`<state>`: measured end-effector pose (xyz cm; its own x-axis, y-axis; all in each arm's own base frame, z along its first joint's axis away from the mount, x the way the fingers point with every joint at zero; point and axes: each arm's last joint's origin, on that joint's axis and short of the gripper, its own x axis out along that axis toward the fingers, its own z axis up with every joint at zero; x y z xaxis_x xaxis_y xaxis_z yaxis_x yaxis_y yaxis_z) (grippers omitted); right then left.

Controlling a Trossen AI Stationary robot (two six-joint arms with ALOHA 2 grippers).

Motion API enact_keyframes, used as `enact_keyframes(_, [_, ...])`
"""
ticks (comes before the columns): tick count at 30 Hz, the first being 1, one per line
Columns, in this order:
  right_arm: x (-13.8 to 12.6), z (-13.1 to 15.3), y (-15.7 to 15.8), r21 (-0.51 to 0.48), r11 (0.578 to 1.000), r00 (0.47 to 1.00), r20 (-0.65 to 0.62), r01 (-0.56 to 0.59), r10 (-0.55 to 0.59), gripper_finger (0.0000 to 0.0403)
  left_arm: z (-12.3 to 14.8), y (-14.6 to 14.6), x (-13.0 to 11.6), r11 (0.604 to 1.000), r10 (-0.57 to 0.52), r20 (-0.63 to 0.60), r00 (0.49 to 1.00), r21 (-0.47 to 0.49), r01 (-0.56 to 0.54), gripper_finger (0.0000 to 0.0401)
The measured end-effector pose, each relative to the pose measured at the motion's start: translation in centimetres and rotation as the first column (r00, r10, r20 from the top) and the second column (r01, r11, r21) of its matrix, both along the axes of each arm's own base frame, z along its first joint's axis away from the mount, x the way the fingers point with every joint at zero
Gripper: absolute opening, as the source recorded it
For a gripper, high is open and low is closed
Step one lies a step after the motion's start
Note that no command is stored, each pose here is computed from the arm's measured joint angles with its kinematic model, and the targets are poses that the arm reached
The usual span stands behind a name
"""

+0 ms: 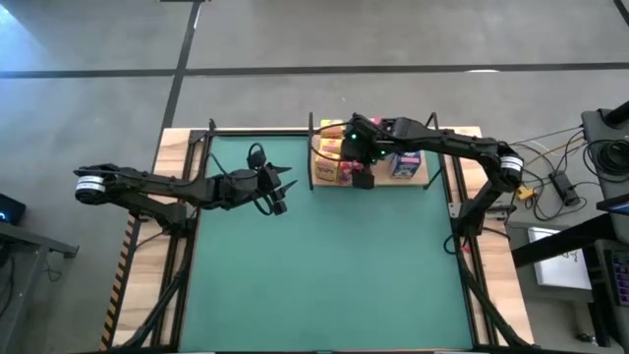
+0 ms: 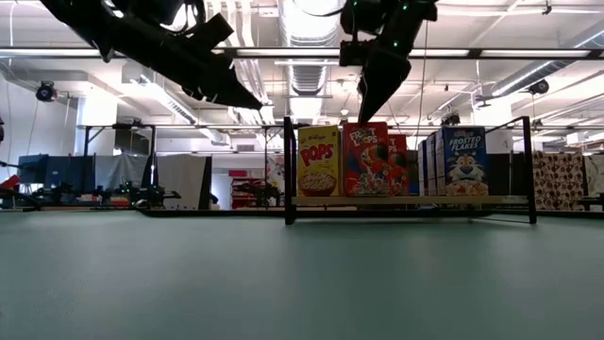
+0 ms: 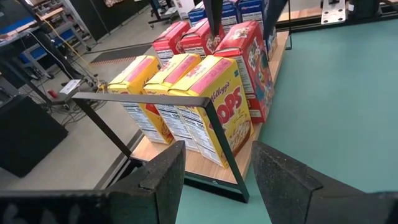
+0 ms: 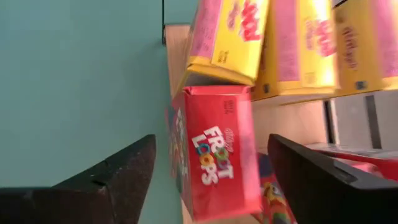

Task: Stack cereal on shelf
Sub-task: Put the red cereal box on the shelf aligned with the other red cereal boxes

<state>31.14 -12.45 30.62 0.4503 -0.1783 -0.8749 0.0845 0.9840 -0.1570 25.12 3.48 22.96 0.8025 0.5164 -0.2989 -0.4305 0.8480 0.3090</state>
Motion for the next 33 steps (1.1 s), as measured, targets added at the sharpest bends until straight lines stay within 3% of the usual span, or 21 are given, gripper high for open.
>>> enact_keyframes(7, [1.1, -1.9, -0.5, 0.016, 1.0, 0.998, -0.054, -0.007, 0.008, 0.0293, 0.0, 0.0, 0.0, 1.0, 0.001, 0.001, 1.0, -0.003, -0.001, 0.0168])
enact_keyframes(23, [0.4, -1.3, -0.4, 0.019, 1.0, 0.998, -0.057, 0.001, 0.0, 0.015, 0.0, 0.0, 0.0, 1.0, 0.001, 0.001, 1.0, -0.003, -0.001, 0.0168])
enact_keyframes(33, [-0.7, -1.6, -0.1, 0.057, 0.998, 0.987, -0.159, 0.001, 0.008, 0.0126, 0.0, 0.0, 0.0, 1.0, 0.001, 0.001, 1.0, -0.003, -0.001, 0.0168])
